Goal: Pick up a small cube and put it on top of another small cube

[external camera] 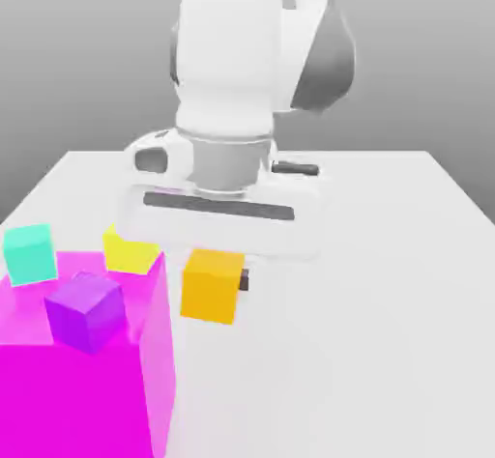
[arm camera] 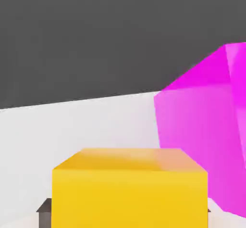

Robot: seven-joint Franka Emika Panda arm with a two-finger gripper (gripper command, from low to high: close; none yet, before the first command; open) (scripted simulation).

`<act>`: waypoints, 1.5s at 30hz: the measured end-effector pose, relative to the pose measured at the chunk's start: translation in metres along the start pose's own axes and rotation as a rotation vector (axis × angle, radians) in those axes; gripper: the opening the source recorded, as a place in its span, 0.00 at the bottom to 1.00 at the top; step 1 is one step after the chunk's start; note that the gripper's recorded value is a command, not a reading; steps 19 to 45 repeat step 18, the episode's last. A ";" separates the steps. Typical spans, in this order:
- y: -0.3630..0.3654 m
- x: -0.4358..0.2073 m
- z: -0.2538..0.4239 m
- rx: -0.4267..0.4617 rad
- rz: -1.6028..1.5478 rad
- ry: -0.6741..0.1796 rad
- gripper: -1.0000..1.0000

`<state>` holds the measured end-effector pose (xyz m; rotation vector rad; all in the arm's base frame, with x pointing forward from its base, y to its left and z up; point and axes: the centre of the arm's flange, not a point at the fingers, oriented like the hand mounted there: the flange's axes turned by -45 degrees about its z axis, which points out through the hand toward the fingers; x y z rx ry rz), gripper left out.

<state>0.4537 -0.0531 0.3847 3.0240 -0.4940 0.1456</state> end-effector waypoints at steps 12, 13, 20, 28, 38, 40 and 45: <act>0.090 -0.012 -0.066 0.016 0.740 -0.116 0.00; 0.090 -0.014 -0.053 0.018 0.750 -0.119 0.00; 0.089 -0.018 -0.025 0.019 0.757 -0.122 1.00; 0.089 -0.018 -0.025 0.019 0.757 -0.122 1.00; 0.089 -0.018 -0.025 0.019 0.757 -0.122 1.00; 0.089 -0.018 -0.025 0.019 0.757 -0.122 1.00; 0.089 -0.018 -0.025 0.019 0.757 -0.122 1.00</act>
